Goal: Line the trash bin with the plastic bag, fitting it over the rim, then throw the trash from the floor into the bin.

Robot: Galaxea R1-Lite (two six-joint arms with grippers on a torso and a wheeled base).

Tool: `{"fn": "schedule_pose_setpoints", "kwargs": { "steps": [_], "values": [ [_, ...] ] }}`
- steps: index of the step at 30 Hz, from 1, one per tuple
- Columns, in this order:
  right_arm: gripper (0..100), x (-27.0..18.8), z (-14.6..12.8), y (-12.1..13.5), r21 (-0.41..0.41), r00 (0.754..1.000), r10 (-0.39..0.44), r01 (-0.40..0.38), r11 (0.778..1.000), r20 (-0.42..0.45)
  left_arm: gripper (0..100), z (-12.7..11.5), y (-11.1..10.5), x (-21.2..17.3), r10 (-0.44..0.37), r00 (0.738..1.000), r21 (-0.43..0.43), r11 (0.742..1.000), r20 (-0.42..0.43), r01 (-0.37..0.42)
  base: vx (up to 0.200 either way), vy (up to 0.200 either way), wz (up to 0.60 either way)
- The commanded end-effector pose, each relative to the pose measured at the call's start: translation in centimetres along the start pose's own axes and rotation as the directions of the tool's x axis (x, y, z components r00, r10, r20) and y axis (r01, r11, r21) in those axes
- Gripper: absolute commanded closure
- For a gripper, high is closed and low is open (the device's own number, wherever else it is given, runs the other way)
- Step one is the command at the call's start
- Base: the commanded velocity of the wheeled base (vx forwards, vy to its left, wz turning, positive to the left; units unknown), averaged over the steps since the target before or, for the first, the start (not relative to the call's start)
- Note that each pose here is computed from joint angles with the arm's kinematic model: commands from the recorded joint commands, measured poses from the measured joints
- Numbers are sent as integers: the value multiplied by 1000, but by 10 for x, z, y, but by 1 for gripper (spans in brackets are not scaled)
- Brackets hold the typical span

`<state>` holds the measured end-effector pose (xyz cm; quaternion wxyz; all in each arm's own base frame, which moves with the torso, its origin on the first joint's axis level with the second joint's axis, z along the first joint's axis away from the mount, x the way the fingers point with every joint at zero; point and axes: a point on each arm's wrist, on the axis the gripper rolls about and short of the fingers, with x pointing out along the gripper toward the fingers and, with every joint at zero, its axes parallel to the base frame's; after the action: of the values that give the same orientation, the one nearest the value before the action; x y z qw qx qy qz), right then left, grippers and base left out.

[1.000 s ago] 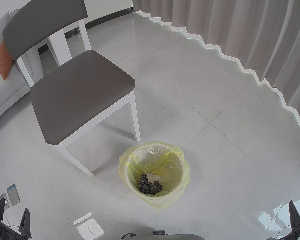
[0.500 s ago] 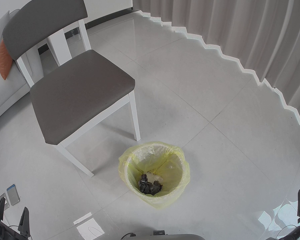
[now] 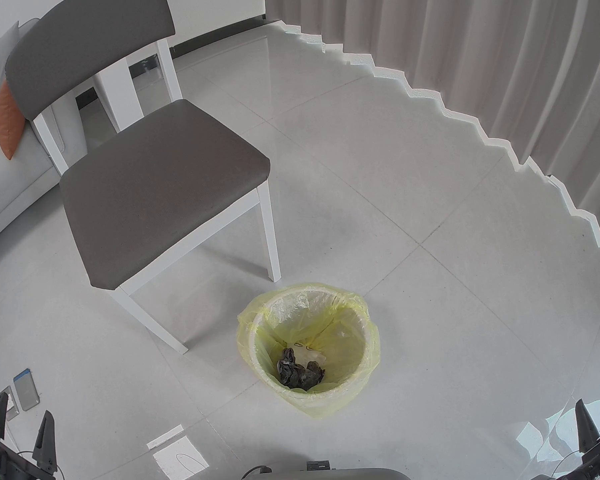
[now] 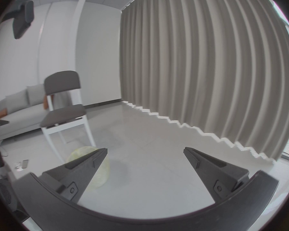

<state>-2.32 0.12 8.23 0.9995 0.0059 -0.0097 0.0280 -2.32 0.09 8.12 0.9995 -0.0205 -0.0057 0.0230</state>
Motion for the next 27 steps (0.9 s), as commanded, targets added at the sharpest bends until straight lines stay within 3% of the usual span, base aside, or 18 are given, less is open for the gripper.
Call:
{"fn": "schedule_pose_setpoints", "kwargs": {
  "steps": [1, 3, 4, 6, 9, 21, 23, 26, 27],
  "values": [
    [0, -1, 0, -2, -44, 994, -109, 110, 993, 17, 0, -5, 0, 1, 5, 1000, -13, 1000, -6, -5, 0, 0, 0],
    [0, -2, 0, -6, -54, 967, -254, 255, 966, 20, 0, -5, 0, 0, 2, 1000, 12, 1000, -7, -2, 0, 0, 0],
    [0, -2, 0, -6, -52, 961, -278, 278, 959, 20, 0, -5, 0, 0, -6, 1000, 47, 999, -8, 6, 0, 0, 0],
    [0, -2, 0, -5, -33, 973, -232, 232, 972, 20, 0, -5, -1, 0, -75, 997, 117, 990, -7, 75, 0, 0, 0],
    [0, -2, 0, -2, 17, 996, -91, 91, 996, 9, 0, -5, -2, 0, -101, 995, 103, 989, -11, 101, 0, 0, 0],
    [0, -1, 0, 2, 0, 996, 91, -91, 996, 11, 0, -5, -1, 0, -70, 997, 85, 994, -10, 71, 0, 0, 0],
    [0, -1, -1, 2, -9, 998, 67, -67, 998, 10, 0, -5, -1, 0, -49, 999, 68, 996, -9, 49, 0, 0, 0],
    [0, 0, -6, -2, -13, 994, -110, 109, 994, -20, 0, -5, -1, 0, -30, 999, 46, 998, -10, 31, 0, 0, 0],
    [0, 0, -7, -3, 6, 992, -125, 125, 992, -26, 0, -5, 0, 0, -14, 1000, 35, 999, -9, 14, 0, 0, 0]
  ]
}}
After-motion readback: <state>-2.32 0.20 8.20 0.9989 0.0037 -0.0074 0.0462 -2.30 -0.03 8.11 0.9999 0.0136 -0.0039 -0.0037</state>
